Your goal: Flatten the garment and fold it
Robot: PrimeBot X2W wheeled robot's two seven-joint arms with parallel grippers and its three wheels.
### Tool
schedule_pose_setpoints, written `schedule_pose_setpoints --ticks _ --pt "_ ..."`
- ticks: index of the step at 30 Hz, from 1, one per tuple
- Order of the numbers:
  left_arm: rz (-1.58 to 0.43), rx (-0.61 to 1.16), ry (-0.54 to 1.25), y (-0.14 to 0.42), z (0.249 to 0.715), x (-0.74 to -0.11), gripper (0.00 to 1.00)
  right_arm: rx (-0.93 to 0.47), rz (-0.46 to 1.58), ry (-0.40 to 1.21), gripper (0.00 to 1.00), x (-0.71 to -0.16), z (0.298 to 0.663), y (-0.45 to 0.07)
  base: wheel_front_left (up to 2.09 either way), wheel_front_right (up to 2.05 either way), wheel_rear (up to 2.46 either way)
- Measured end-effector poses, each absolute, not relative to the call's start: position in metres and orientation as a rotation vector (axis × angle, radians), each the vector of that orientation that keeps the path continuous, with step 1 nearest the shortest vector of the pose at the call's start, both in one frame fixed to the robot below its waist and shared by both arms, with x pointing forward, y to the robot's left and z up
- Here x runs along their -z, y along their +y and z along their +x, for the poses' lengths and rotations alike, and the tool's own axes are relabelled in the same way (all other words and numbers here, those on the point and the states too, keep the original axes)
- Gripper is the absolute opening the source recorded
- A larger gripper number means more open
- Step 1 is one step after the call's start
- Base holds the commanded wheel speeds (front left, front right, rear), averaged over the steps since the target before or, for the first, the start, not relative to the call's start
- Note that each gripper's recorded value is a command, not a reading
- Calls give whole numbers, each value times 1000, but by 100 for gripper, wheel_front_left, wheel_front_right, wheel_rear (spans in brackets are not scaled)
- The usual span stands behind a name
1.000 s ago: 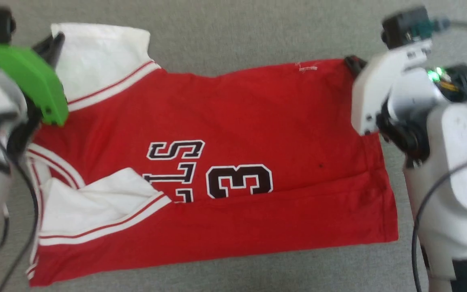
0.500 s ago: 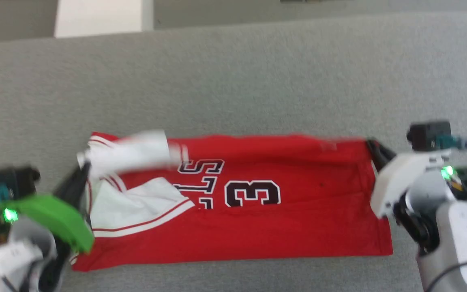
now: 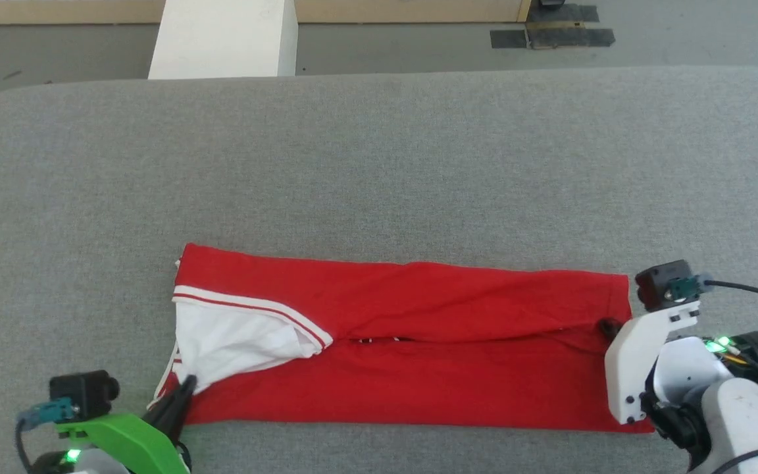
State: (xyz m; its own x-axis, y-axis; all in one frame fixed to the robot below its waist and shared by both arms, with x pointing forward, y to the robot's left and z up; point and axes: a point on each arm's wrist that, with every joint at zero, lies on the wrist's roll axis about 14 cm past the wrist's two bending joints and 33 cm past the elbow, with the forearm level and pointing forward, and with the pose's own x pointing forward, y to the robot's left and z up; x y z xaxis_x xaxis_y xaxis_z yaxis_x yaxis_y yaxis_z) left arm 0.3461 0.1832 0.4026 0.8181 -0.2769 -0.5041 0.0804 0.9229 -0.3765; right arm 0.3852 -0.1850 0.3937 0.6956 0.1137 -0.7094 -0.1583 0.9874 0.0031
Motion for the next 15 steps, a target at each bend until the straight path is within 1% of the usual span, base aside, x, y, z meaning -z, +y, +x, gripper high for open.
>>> schedule_pose_setpoints --ticks 3,6,7,8,9,13,15 --pt "-360 210 621 176 342 -390 0 -160 -65 841 0 -379 379 -182 0 0 0" --pt "-364 215 634 172 342 -383 0 -164 -58 859 0 -375 380 -179 0 0 0" --pt "-363 214 630 172 343 -382 33 -164 -53 865 30 -374 380 -178 0 0 0" --pt "-359 211 630 173 343 -381 75 -164 -49 864 47 -375 381 -178 0 0 0" --pt "-359 204 624 174 343 -381 100 -160 -44 861 100 -376 381 -178 0 0 0" --pt "-368 198 582 170 342 -385 100 -142 14 818 100 -387 380 -177 0 0 0" --pt "-377 197 545 168 342 -392 100 -115 65 756 100 -398 379 -179 0 0 0"
